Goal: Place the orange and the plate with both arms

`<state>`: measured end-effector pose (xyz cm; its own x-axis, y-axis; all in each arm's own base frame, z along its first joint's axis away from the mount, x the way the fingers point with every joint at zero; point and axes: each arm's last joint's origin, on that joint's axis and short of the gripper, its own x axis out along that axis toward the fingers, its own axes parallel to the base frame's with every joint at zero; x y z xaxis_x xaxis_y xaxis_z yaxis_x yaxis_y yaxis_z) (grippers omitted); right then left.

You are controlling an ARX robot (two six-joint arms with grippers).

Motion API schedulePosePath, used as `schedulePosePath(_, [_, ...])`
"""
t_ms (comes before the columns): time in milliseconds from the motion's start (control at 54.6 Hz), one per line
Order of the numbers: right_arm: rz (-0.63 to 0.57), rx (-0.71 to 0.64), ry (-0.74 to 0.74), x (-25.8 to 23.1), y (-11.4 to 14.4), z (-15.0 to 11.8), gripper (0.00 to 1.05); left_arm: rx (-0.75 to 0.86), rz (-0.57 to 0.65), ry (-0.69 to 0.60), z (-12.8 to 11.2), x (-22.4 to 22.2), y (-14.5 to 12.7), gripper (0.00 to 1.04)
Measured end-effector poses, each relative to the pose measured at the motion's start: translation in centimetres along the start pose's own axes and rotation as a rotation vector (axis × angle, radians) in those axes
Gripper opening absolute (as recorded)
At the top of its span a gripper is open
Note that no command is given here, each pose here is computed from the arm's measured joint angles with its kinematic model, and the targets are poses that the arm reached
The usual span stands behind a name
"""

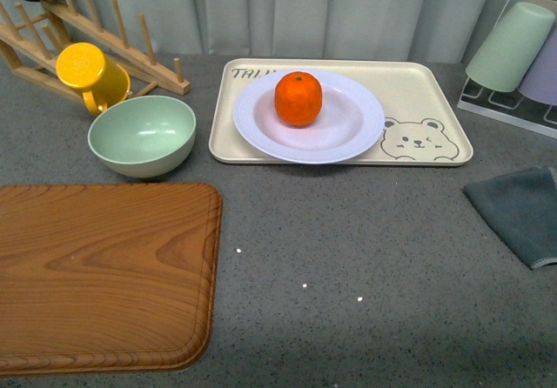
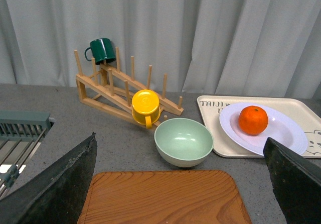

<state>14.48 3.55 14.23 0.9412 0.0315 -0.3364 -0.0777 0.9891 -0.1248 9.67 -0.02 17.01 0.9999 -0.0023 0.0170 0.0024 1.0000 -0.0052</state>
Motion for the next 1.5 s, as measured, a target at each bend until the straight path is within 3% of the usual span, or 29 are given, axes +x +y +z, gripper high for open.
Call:
schedulePosePath(147, [-0.011, 0.014, -0.157, -1.7, -0.6, 0.8, 0.95, 0.0, 0.0, 0.0, 0.0, 0.0, 0.0, 0.98])
schedulePosePath(183, [-0.033, 0.041, -0.206, -1.9, -0.7, 0.8, 0.91, 0.0, 0.0, 0.0, 0.0, 0.0, 0.0, 0.98])
schedulePosePath(293, [-0.049, 0.108, -0.329, -2.5, -1.3, 1.4, 0.72, 0.0, 0.0, 0.0, 0.0, 0.0, 0.0, 0.98])
schedulePosePath(513, [-0.049, 0.125, -0.347, -3.2, -2.2, 1.3, 0.36, 0.0, 0.0, 0.0, 0.0, 0.0, 0.0, 0.98])
schedulePosePath(678, [-0.048, 0.124, -0.35, -3.8, -3.4, 1.0, 0.01, 0.0, 0.0, 0.0, 0.0, 0.0, 0.0, 0.98])
schedulePosePath(1502, [-0.053, 0.13, -0.344, -5.3, -3.4, 0.1, 0.01, 0.0, 0.0, 0.0, 0.0, 0.0, 0.0, 0.98])
